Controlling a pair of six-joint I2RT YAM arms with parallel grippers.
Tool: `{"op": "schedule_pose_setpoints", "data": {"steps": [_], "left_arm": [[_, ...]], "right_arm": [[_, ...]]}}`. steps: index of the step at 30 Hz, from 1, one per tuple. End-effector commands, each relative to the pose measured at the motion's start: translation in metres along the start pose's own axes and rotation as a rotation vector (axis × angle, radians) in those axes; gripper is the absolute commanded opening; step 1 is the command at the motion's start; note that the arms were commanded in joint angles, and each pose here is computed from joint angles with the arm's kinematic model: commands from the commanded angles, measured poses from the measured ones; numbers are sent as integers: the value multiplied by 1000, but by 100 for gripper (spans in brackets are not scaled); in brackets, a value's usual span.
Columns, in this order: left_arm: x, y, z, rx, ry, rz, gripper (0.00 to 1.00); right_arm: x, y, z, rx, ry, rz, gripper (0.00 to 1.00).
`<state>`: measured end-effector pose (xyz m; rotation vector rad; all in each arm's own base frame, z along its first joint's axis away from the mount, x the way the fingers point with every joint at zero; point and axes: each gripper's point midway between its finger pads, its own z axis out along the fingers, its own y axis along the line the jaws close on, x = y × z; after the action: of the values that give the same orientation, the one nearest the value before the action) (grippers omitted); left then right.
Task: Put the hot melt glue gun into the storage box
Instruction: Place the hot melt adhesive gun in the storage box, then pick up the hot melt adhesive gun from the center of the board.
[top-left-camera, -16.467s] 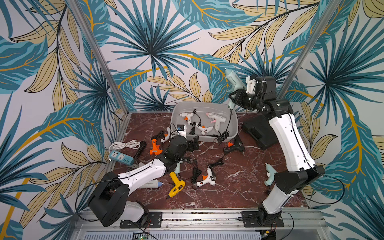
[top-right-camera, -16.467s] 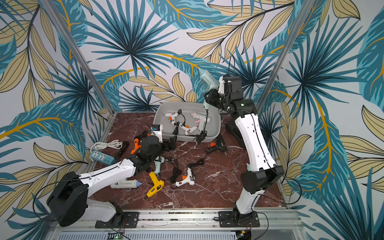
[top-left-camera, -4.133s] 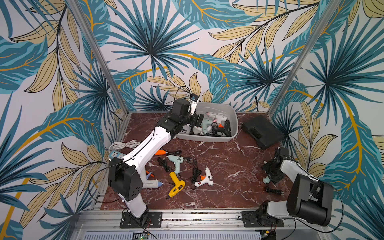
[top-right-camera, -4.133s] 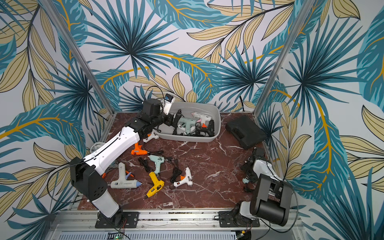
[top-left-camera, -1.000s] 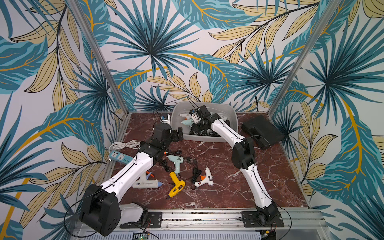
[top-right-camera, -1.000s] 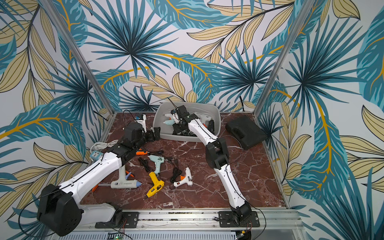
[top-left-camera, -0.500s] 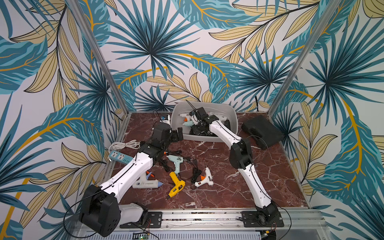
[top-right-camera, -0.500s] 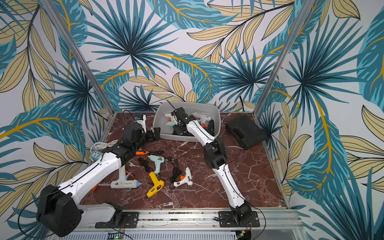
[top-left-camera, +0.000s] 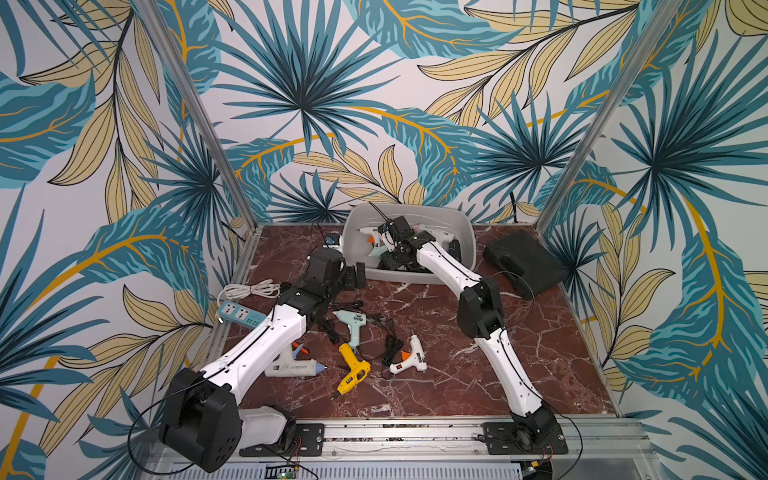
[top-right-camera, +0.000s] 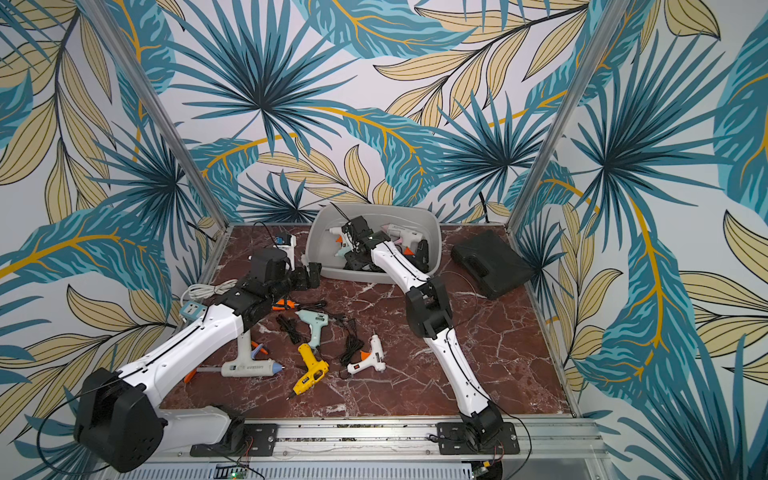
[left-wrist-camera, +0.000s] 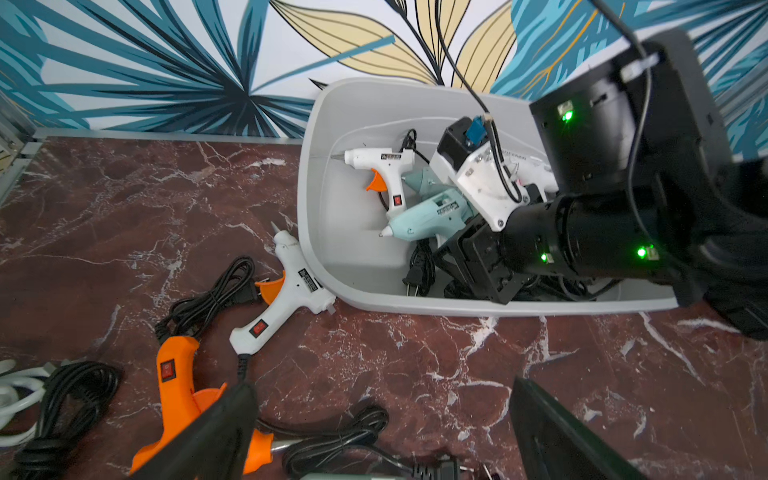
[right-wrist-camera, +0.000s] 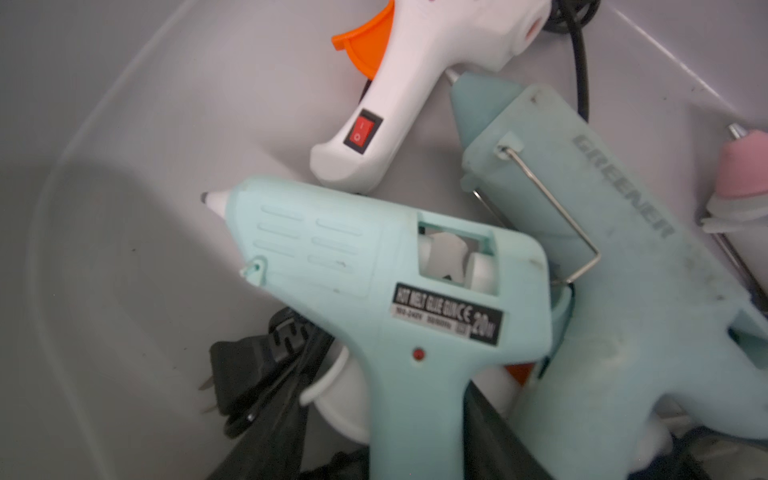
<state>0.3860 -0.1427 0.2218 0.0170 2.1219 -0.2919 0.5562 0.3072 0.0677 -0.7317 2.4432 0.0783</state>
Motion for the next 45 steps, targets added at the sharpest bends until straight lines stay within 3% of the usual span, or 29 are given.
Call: {"op": "schedule_pose_setpoints", "data": {"steps": [1,9,15,18,23,28,37,45], "left_arm": [[21,-3,3,40,74,40,100],[26,-37,-7,227,72,125,96],[46,-74,-11,317,111,322,88],[72,-96,-10,348,204,441,86],[111,-111,-4,323,373,575,84],[144,-129,-8,321,496,676,75],[188,-150,-26,380,629,696,65],[221,-161,-34,375,723,704,63]], "right_arm": [[-8,1,-24,-6,-8,30,67],[-56,-5,-108,-29,-162,144,79],[-50,-34,-158,94,-189,267,87],[-32,-55,-182,177,-184,370,99],[15,-92,-220,341,-184,531,99],[73,-123,-263,530,-211,659,100],[165,-153,-318,648,-292,918,99],[197,-160,-361,709,-410,981,99]]}}
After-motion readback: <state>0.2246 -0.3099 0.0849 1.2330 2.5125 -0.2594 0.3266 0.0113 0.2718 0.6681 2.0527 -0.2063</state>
